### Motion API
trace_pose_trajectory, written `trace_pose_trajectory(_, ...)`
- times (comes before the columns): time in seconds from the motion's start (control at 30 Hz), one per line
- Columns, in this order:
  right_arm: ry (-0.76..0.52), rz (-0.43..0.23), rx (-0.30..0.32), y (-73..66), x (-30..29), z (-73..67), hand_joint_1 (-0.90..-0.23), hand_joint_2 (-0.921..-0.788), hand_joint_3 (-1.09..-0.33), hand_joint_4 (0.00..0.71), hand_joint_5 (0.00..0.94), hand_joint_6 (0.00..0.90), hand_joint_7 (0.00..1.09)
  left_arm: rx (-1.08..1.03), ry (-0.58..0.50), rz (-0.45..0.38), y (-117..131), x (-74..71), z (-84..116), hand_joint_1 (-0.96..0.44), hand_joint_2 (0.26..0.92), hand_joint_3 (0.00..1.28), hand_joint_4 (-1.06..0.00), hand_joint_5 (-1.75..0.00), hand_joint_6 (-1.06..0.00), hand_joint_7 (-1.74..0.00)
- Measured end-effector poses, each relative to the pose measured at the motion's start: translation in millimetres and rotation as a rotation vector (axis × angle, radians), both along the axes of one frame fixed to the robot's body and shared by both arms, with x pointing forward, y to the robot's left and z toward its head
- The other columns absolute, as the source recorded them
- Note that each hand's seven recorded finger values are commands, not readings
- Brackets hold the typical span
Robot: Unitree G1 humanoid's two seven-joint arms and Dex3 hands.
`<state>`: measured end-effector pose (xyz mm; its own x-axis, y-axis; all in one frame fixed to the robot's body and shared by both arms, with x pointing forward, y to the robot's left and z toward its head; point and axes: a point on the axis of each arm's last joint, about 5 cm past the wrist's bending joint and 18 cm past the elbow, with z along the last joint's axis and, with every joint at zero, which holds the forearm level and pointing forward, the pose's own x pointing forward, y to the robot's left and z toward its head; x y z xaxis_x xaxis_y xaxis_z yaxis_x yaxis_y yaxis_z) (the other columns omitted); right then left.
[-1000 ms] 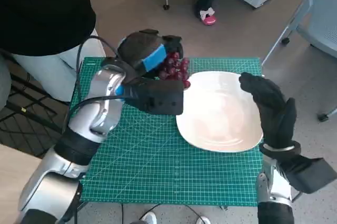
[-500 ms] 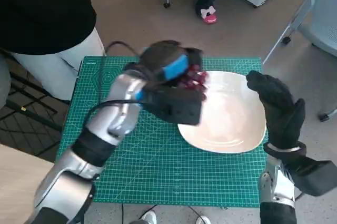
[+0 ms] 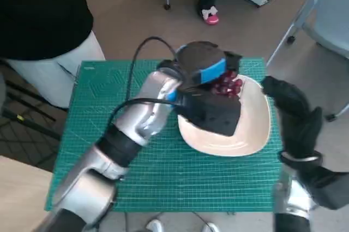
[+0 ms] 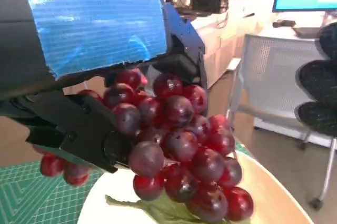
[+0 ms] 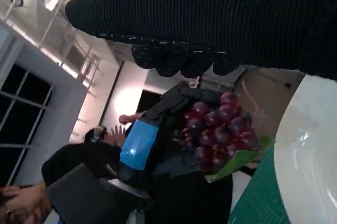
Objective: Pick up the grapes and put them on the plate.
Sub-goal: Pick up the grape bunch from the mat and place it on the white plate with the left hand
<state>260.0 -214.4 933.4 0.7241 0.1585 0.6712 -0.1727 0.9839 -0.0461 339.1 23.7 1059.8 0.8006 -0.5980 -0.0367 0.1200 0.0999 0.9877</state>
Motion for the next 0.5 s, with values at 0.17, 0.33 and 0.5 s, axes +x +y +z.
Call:
trace_pose_trajectory(0.17,-0.011,-0.016,0.007,-0.3,-1.9,0.0,-0.619,-0.921,-0.821,0.397,0.001,0.183,0.19,0.038,0.039,-0.018,-13,1.7,-10,0.00,0.920,0.14,-0.56,-1.37,-0.60,-1.13)
trace_pose_trajectory(0.33,-0.015,-0.035,0.012,-1.9,-5.2,-2.0,-0.628,-0.921,-0.819,0.392,0.000,0.185,0.18,0.053,0.065,-0.037,-20,1.7,-17,0.00,0.920,0.14,-0.54,-1.42,-0.62,-1.08)
trace_pose_trajectory(0.5,-0.011,-0.051,0.011,-3.4,-7.9,-4.5,-0.631,-0.921,-0.820,0.386,0.000,0.185,0.17,0.052,0.068,-0.046,-22,2.5,-18,0.00,0.920,0.16,-0.50,-1.48,-0.62,-1.07)
